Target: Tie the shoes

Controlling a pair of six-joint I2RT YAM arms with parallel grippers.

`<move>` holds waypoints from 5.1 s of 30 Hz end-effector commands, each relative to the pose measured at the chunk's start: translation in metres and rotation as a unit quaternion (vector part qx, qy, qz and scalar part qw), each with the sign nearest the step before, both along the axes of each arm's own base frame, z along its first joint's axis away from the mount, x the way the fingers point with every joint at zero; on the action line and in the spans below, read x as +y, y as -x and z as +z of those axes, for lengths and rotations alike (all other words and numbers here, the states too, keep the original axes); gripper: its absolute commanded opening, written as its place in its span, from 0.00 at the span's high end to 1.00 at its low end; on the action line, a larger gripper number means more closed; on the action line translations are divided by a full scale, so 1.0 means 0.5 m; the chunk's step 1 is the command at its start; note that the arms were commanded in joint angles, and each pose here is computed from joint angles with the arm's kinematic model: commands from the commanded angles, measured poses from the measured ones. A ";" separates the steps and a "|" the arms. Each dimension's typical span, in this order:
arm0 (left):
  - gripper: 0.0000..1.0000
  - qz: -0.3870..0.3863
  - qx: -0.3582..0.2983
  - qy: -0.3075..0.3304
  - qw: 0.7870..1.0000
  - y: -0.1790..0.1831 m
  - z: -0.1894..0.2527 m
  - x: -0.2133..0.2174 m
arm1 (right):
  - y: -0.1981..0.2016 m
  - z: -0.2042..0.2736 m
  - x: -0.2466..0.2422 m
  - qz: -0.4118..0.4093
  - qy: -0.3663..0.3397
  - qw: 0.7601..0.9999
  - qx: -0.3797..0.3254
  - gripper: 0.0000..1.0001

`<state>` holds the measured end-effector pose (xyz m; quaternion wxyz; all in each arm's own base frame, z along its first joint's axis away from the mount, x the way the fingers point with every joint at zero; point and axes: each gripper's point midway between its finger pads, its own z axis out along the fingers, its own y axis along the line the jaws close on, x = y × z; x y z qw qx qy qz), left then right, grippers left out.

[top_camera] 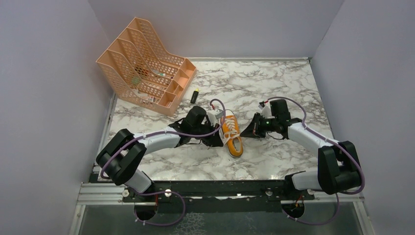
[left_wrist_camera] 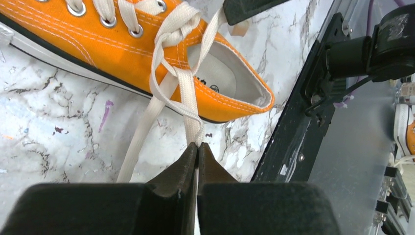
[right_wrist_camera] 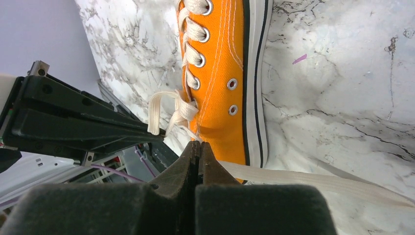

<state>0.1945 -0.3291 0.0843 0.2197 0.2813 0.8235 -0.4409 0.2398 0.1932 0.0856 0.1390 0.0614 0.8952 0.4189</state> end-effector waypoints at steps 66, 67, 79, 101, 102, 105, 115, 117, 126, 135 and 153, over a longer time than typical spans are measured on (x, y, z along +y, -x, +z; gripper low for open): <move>1.00 -0.080 -0.157 -0.043 0.983 -0.132 0.071 -0.108 | 0.006 0.021 0.036 -0.018 -0.016 1.000 -0.001 0.99; 1.00 -0.081 -0.157 -0.042 0.983 -0.130 0.072 -0.108 | 0.006 0.021 0.037 -0.018 -0.015 1.000 -0.002 0.99; 0.70 -0.125 -0.179 -0.056 0.974 -0.146 0.039 -0.129 | 0.034 0.001 0.021 -0.016 0.007 1.000 0.006 1.00; 0.97 -0.106 -0.226 -0.103 0.963 -0.173 0.027 -0.125 | 0.023 0.004 0.028 -0.013 0.002 1.000 0.007 0.99; 1.00 -0.106 -0.226 -0.101 0.963 -0.172 0.032 -0.126 | 0.022 0.005 0.029 -0.013 0.001 1.000 0.006 0.99; 1.00 -0.103 -0.227 -0.090 0.964 -0.165 0.056 -0.124 | 0.016 0.008 0.032 -0.014 -0.005 1.000 0.006 0.99; 1.00 -0.087 -0.189 -0.074 0.975 -0.136 0.079 -0.115 | -0.013 0.027 0.066 -0.046 -0.011 0.999 -0.009 0.99; 1.00 -0.085 -0.180 -0.071 0.977 -0.131 0.080 -0.115 | -0.019 0.025 0.068 -0.065 -0.005 0.998 -0.009 0.99; 1.00 -0.082 -0.162 -0.070 0.981 -0.118 0.079 -0.110 | -0.050 0.017 0.064 -0.134 0.007 0.991 -0.018 0.99; 1.00 -0.078 -0.164 -0.070 0.981 -0.110 0.077 -0.097 | -0.058 -0.002 0.059 -0.194 0.024 0.981 -0.005 0.99; 0.83 -0.048 -0.120 -0.066 0.989 -0.150 0.090 -0.075 | -0.030 0.005 0.061 -0.162 0.040 0.986 -0.026 0.99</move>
